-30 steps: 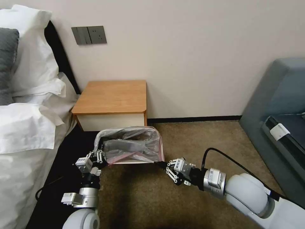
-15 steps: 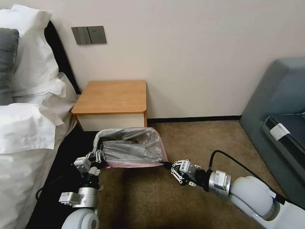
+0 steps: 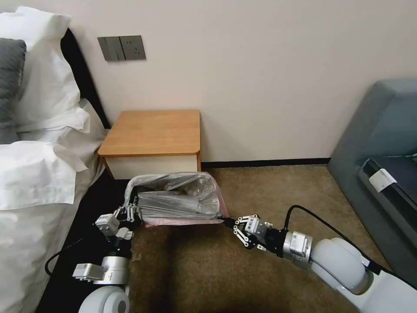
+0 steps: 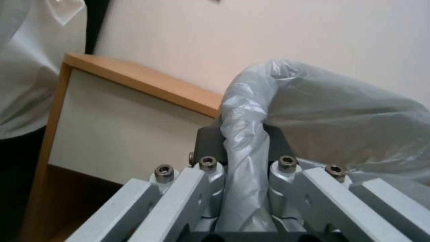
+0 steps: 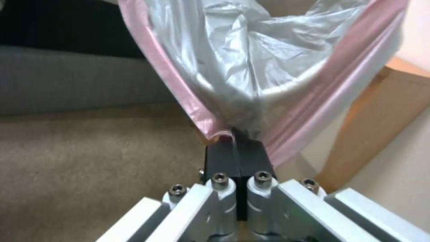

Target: Pick up the garbage bag from the table and place it over the trash can.

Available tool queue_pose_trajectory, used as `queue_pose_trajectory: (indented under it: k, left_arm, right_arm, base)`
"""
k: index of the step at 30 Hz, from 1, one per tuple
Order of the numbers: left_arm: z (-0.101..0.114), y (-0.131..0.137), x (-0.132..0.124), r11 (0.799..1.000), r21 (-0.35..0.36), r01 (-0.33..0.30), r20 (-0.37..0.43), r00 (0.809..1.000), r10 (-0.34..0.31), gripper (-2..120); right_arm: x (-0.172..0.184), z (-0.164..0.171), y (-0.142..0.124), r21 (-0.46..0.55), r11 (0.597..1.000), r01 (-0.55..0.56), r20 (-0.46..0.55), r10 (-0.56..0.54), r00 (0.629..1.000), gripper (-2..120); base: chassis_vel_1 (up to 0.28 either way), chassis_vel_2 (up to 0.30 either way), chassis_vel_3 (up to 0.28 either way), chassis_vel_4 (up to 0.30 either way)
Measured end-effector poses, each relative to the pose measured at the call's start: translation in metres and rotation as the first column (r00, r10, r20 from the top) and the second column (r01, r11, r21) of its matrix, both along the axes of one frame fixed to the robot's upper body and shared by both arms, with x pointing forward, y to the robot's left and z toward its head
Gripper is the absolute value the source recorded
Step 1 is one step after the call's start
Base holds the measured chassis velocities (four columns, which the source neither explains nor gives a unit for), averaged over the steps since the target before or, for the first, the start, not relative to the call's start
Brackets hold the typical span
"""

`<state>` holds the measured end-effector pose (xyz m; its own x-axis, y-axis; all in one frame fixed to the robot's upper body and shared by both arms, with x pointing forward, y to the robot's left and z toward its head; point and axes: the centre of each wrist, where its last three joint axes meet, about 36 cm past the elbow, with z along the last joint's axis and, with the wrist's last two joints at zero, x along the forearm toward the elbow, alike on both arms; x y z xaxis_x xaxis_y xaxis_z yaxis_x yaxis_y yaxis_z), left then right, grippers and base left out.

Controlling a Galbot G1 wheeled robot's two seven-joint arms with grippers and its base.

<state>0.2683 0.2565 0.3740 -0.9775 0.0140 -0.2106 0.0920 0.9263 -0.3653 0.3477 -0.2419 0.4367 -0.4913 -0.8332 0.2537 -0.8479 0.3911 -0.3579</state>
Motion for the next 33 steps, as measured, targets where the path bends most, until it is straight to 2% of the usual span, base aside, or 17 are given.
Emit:
queue_pose_trajectory:
  k: [4, 7, 11, 12, 16, 18, 19, 22, 23, 26, 29, 33]
  left_arm:
    - [0.0, 0.0, 0.0, 1.0, 0.0, 0.001, 0.001, 1.0, -0.001, 8]
    - [0.001, 0.0, 0.001, 1.0, 0.0, 0.003, 0.001, 1.0, -0.003, 8]
    - [0.001, -0.002, 0.001, 1.0, -0.003, 0.007, -0.001, 1.0, -0.007, 8]
    - [0.001, -0.003, 0.001, 1.0, -0.005, 0.01, -0.003, 1.0, -0.01, 8]
    - [0.001, -0.004, 0.001, 1.0, -0.009, 0.01, -0.005, 1.0, -0.01, 8]
    - [0.001, -0.004, 0.001, 1.0, -0.011, 0.011, -0.007, 1.0, -0.011, 8]
    - [0.001, -0.004, 0.001, 1.0, -0.011, 0.011, -0.007, 1.0, -0.011, 8]
    - [0.002, -0.004, 0.001, 1.0, -0.021, 0.011, -0.008, 1.0, -0.012, 8]
    - [0.002, -0.004, 0.001, 1.0, -0.021, 0.011, -0.008, 1.0, -0.012, 8]
    - [0.004, -0.004, 0.001, 0.999, -0.035, 0.012, -0.011, 1.0, -0.012, 8]
    - [0.004, -0.004, 0.001, 0.999, -0.039, 0.012, -0.013, 1.0, -0.012, 8]
    - [0.004, -0.006, 0.001, 0.998, -0.057, 0.018, -0.018, 1.0, -0.019, 8]
  right_arm:
    - [0.0, -0.002, 0.002, -0.001, 1.0, 0.005, 0.006, -0.005, 1.0, 7]
    - [0.002, -0.004, 0.002, -0.015, 1.0, 0.012, 0.02, -0.012, 1.0, 22]
    - [0.004, -0.008, 0.003, -0.018, 1.0, 0.016, 0.028, -0.016, 0.999, 33]
    - [0.005, -0.01, 0.005, -0.014, 1.0, 0.02, 0.03, -0.019, 0.999, 41]
    - [0.009, -0.013, 0.009, -0.009, 1.0, 0.025, 0.029, -0.025, 0.999, 53]
    - [0.012, -0.016, 0.01, -0.008, 0.999, 0.034, 0.028, -0.033, 0.999, 64]
    - [0.012, -0.016, 0.01, -0.008, 0.999, 0.034, 0.028, -0.033, 0.999, 64]
    - [0.017, -0.021, 0.014, -0.008, 0.999, 0.038, 0.03, -0.038, 0.999, 77]
    - [0.017, -0.021, 0.014, -0.008, 0.999, 0.038, 0.03, -0.038, 0.999, 77]
    - [0.019, -0.026, 0.02, -0.008, 0.999, 0.033, 0.028, -0.032, 0.999, 92]
    - [0.018, -0.03, 0.026, -0.004, 1.0, 0.024, 0.022, -0.024, 0.999, 98]
    - [0.015, -0.038, 0.038, 0.0, 1.0, 0.01, 0.012, -0.01, 1.0, 100]
  base:
    - [0.0, 0.0, 0.0, 0.0]
    - [0.0, 0.0, 0.0, 0.0]
    - [0.0, 0.0, 0.0, 0.0]
    - [0.0, 0.0, 0.0, 0.0]
    - [0.0, 0.0, 0.0, 0.0]
    - [0.0, 0.0, 0.0, 0.0]
    - [0.0, 0.0, 0.0, 0.0]
    - [0.0, 0.0, 0.0, 0.0]
    - [0.0, 0.0, 0.0, 0.0]
    - [0.0, 0.0, 0.0, 0.0]
    - [0.0, 0.0, 0.0, 0.0]
    - [0.0, 0.0, 0.0, 0.0]
